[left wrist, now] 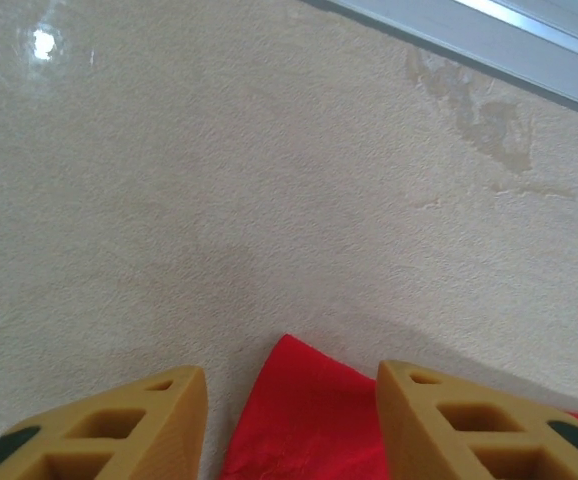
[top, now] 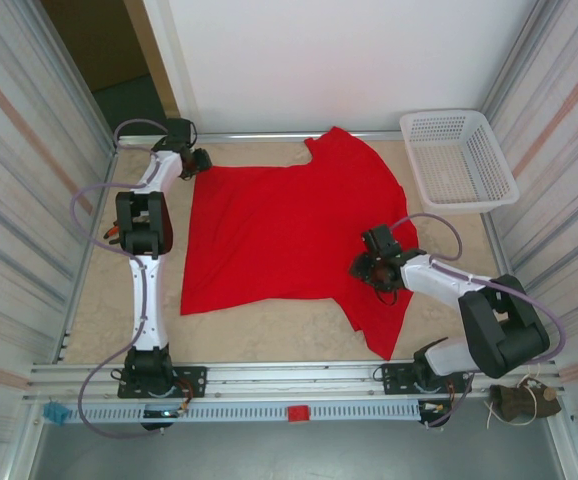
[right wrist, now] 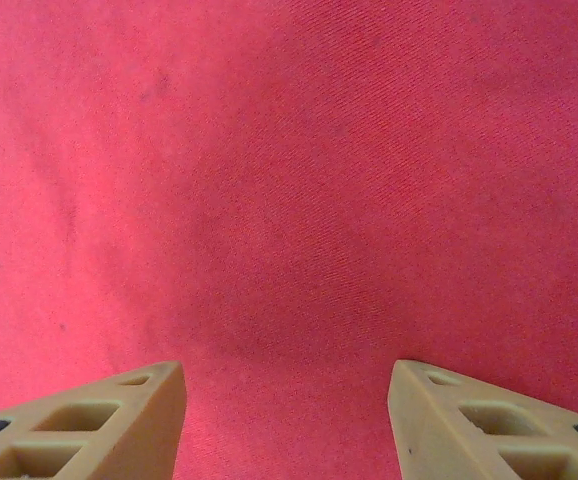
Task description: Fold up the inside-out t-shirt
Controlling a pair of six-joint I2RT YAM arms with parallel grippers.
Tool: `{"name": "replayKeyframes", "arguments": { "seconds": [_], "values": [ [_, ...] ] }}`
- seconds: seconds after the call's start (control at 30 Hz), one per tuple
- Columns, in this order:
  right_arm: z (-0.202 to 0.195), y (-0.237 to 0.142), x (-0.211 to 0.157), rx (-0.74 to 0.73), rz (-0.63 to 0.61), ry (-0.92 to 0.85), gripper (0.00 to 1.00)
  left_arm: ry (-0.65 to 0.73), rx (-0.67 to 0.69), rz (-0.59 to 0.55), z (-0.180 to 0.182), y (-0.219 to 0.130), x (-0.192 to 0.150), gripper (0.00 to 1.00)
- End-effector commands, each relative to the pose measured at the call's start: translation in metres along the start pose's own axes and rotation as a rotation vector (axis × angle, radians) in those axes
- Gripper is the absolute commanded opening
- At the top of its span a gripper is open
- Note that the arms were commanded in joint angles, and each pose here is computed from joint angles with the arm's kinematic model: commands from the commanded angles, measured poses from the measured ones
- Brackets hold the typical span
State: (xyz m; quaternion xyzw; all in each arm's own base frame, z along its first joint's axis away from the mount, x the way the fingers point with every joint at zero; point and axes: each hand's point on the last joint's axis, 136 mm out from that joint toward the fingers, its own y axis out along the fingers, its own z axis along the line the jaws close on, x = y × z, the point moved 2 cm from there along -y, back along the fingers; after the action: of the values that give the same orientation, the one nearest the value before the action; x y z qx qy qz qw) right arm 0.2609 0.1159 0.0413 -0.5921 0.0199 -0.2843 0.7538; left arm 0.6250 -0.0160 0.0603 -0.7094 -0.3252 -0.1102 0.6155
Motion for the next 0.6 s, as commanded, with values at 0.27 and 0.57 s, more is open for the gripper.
{"name": "replayKeyframes", "arguments": {
  "seconds": [0.27, 0.57],
  "values": [
    [-0.022, 0.006, -0.009, -0.051, 0.021, 0.034, 0.54, -0.040, -0.021, -0.043, -0.003, 0.007, 0.011, 0.05],
    [-0.035, 0.007, -0.014, -0.093, 0.026, 0.074, 0.53, -0.062, 0.040, -0.211, 0.004, -0.027, 0.049, 0.00]
  ]
}}
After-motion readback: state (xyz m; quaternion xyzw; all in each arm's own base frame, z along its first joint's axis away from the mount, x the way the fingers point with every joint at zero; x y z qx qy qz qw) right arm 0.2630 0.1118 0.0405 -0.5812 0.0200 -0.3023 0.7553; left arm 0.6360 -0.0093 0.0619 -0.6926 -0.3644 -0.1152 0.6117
